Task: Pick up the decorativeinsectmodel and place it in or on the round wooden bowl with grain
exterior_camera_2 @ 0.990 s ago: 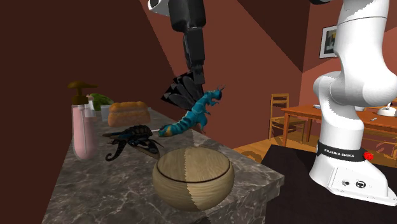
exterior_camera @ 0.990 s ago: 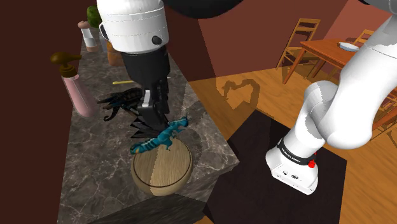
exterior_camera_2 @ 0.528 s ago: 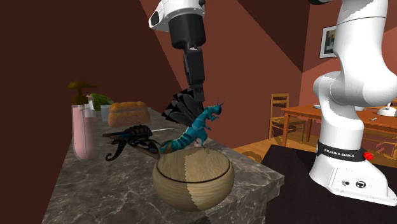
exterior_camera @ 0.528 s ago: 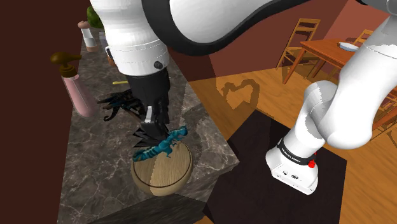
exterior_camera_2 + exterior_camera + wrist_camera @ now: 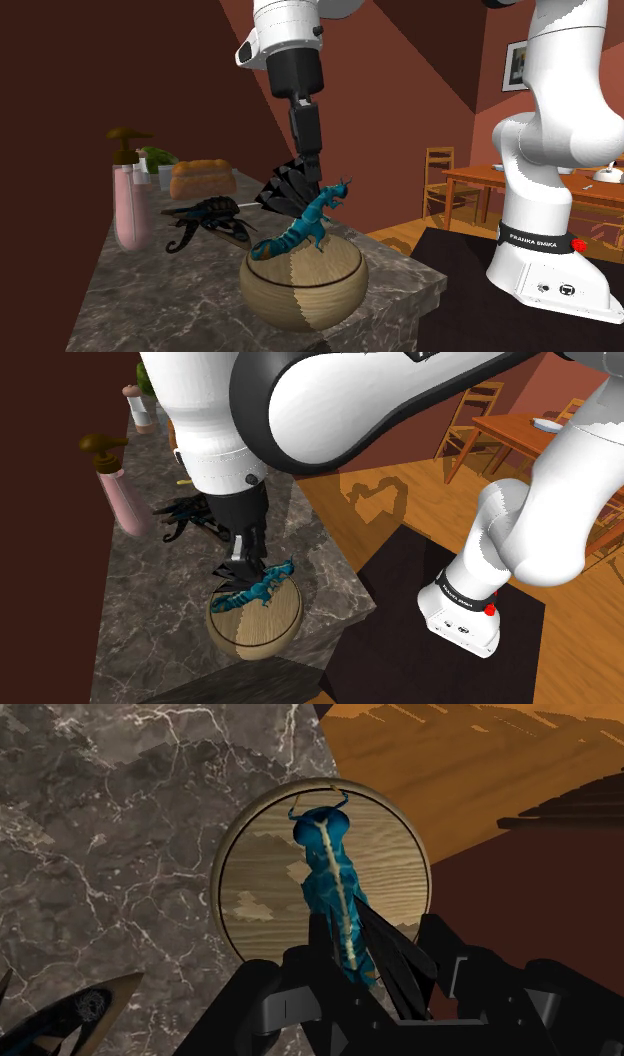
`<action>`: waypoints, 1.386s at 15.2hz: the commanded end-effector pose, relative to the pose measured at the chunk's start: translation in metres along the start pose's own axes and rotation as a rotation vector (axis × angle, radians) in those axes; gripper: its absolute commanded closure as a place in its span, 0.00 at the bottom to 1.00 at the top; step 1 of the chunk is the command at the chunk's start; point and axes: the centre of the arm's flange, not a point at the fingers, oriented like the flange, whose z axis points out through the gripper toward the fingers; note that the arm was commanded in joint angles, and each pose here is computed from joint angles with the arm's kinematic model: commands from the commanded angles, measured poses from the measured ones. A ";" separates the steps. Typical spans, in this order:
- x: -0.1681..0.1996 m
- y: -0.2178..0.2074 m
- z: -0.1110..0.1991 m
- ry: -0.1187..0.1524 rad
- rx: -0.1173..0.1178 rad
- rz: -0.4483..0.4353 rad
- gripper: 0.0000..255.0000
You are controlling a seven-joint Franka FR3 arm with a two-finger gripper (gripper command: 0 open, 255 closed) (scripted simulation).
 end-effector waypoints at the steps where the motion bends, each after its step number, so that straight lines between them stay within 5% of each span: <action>1: 0.000 0.000 0.001 0.000 0.000 0.000 1.00; 4: 0.000 0.000 0.001 0.000 0.000 0.000 1.00; 5: 0.000 0.000 0.001 0.000 0.000 0.000 0.00; 10: 0.000 0.000 0.001 0.000 0.000 0.000 0.00; 14: 0.000 0.000 -0.049 0.000 0.000 0.000 0.00; 21: 0.000 0.000 -0.049 0.000 0.000 0.000 0.00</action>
